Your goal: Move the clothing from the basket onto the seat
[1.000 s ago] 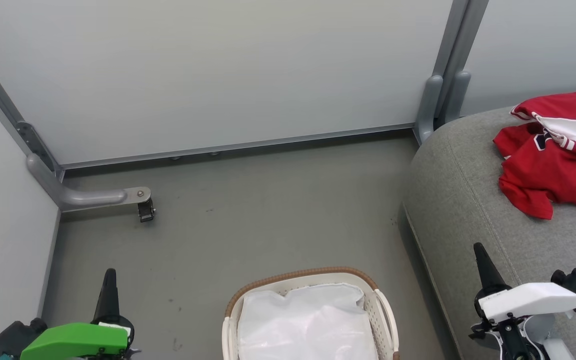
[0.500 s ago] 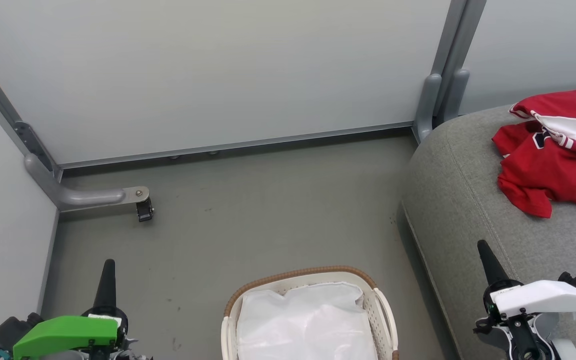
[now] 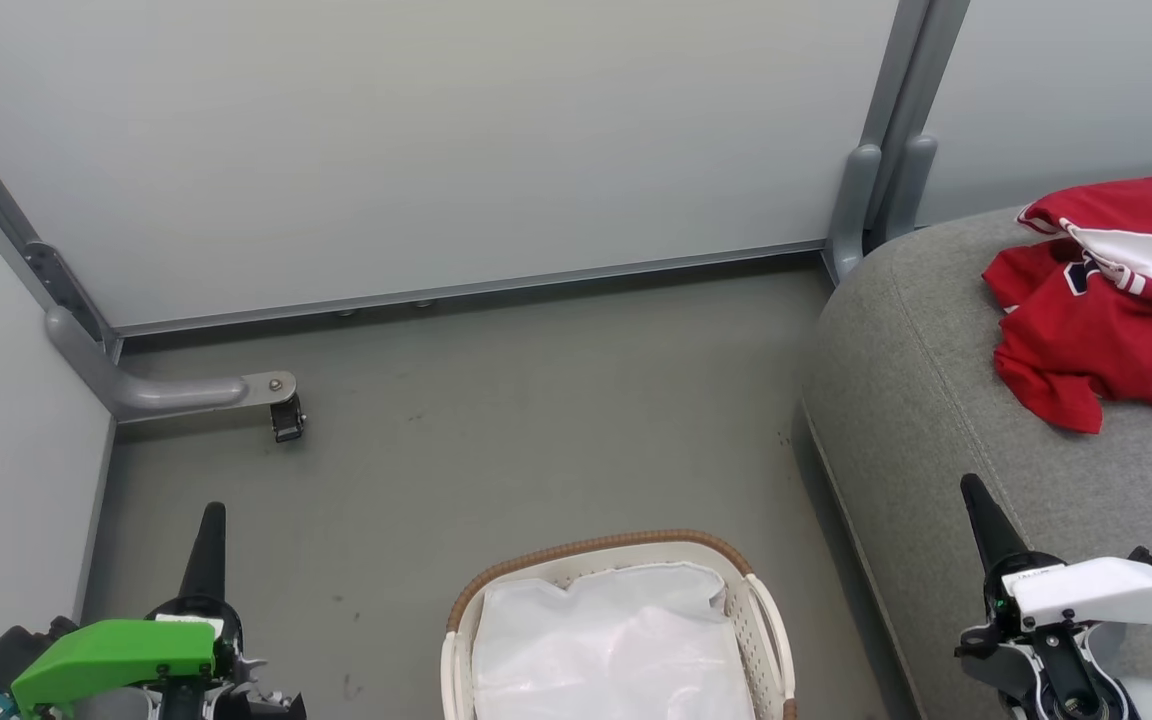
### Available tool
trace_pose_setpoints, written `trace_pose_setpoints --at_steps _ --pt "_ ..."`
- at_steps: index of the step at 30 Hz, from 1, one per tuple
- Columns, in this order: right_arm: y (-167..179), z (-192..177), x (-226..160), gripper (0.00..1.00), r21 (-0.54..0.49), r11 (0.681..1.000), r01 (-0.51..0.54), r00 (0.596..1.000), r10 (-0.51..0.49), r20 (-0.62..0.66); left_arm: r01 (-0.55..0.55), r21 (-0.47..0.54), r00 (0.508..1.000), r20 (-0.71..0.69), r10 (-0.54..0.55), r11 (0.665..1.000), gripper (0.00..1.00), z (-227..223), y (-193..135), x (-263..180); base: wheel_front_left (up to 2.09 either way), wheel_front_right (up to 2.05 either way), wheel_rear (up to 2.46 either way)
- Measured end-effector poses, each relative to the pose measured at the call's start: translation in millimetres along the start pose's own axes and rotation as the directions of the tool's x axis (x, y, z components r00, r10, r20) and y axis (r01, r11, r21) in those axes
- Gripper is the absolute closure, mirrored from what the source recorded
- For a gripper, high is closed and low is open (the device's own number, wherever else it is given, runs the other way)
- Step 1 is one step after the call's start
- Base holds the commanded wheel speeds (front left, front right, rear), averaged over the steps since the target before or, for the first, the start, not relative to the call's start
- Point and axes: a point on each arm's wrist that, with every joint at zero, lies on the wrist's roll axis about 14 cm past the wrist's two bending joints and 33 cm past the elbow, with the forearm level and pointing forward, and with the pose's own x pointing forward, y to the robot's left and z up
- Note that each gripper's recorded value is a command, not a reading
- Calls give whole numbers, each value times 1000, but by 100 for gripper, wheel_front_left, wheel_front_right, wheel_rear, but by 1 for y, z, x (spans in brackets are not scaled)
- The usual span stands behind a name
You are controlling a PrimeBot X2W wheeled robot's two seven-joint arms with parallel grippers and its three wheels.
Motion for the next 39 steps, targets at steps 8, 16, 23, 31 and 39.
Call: trace_pose_setpoints --at_steps 8,16,23,31,39 --pt "1 3 0 100 65 998 -7 1000 7 4 15 -56 1000 -4 -15 998 100 1 -5 4 0 0 0" --pt "3 6 1 100 125 992 -17 1000 16 9 25 -108 1000 -8 -26 994 100 1 -8 6 0 0 0" --pt "6 9 1 100 176 984 -28 1000 26 13 37 -153 999 -12 -39 988 100 1 -11 8 0 0 0" --pt "8 12 2 100 234 971 -40 999 37 19 54 -202 998 -13 -58 978 100 2 -16 11 0 0 0" --pt "8 13 2 100 252 967 -44 999 40 21 63 -220 998 -11 -67 974 100 3 -19 13 0 0 0"
